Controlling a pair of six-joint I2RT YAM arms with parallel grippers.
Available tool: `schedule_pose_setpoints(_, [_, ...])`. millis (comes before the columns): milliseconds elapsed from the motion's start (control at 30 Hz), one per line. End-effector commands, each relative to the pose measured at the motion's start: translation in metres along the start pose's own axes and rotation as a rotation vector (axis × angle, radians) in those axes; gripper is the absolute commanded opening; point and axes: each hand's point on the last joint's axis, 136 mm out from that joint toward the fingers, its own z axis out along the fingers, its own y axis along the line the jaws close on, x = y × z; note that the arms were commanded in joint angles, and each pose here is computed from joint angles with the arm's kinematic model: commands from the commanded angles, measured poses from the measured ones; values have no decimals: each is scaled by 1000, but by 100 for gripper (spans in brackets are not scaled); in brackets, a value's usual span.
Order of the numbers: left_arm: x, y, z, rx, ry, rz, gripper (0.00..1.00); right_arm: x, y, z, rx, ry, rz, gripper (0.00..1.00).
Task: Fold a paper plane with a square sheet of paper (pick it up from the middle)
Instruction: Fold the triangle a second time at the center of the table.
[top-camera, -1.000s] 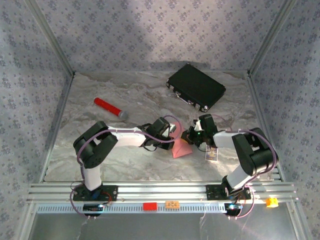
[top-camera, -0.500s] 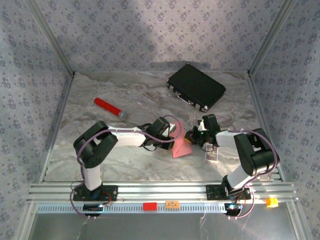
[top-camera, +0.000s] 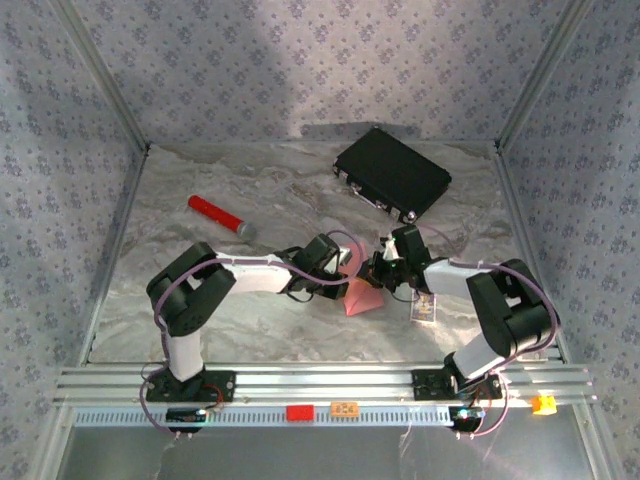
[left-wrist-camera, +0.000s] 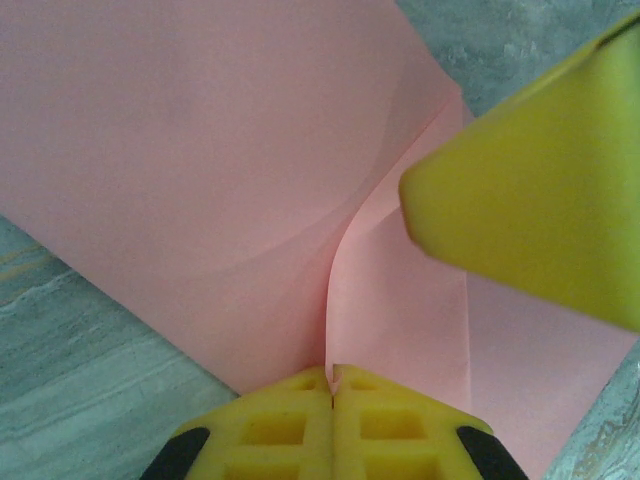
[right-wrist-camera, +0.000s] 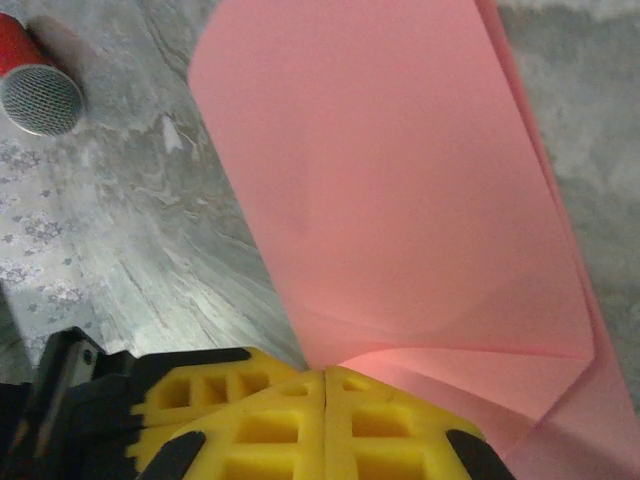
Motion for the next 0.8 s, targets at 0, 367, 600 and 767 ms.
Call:
schedule_pose_setpoints(0, [22,19,4,-49,75,-10,5,14,-15,6,19,40,46,6])
schedule_pose_setpoints(367, [-4,17,-19,-71,-14,-49,20,25,-55,8,139,28,116,0])
schedule_pose_setpoints(600, [-26,20,-59,-116,-120,-108,37,24,-55,8,134,19,126,0])
schedule_pose_setpoints(767, [-28,-3,-69,-6,-121,-143,27,24,-57,8,135,4,149,0])
